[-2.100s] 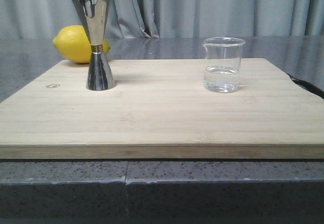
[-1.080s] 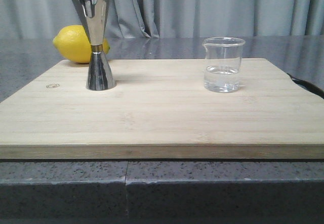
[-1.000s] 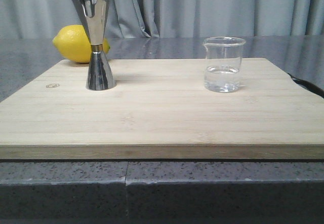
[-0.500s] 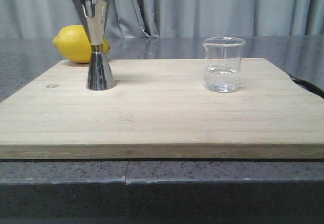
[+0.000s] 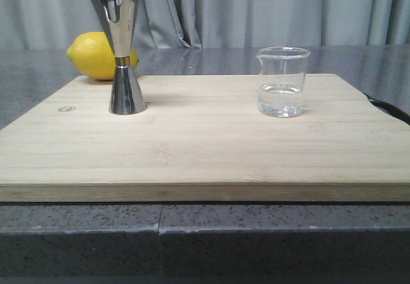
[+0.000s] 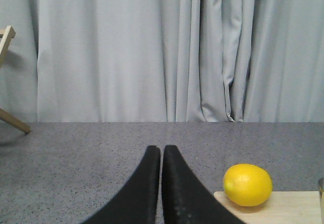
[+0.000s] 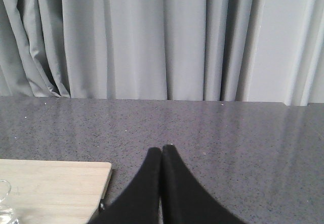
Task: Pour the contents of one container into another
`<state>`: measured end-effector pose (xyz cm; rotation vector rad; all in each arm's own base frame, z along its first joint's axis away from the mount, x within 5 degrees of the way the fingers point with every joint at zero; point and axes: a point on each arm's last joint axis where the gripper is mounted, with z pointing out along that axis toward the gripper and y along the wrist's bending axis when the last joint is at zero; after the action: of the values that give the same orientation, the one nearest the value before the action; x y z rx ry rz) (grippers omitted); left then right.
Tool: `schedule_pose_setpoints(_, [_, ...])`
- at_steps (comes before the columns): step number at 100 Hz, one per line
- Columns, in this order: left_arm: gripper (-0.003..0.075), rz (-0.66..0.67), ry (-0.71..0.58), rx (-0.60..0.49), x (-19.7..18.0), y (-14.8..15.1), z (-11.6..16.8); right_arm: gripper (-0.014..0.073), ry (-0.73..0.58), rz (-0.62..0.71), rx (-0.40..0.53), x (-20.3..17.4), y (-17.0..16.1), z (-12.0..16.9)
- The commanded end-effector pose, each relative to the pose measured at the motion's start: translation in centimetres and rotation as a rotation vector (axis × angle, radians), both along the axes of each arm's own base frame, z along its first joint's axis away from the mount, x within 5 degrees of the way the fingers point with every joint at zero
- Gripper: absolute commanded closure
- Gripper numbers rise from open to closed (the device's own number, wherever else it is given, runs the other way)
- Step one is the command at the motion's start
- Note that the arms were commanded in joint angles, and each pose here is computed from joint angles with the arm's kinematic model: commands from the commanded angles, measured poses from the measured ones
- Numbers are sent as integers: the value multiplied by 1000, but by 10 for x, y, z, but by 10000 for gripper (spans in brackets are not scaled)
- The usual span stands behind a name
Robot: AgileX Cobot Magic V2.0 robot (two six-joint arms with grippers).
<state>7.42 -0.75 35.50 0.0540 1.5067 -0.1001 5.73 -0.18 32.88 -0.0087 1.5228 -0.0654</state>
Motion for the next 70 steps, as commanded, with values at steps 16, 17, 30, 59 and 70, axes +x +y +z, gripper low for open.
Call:
schedule_pose_setpoints(16, [739, 6, -85, -11, -1, 1, 17, 666, -91, -12, -26, 0, -1, 17])
schedule_pose_setpoints(17, [739, 6, -85, -11, -1, 1, 17, 666, -91, -12, -26, 0, -1, 17])
schedule_pose_setpoints(30, [739, 6, -85, -11, -1, 1, 17, 666, -87, -12, -26, 0, -1, 17])
schedule_pose_setpoints(59, [533, 6, -84, -10, 0, 1, 16, 430, -87, -13, -27, 0, -1, 17])
schedule_pose_setpoints(70, [251, 7, -86, -8, 0, 1, 17, 143, -85, -14, -33, 0, -1, 17])
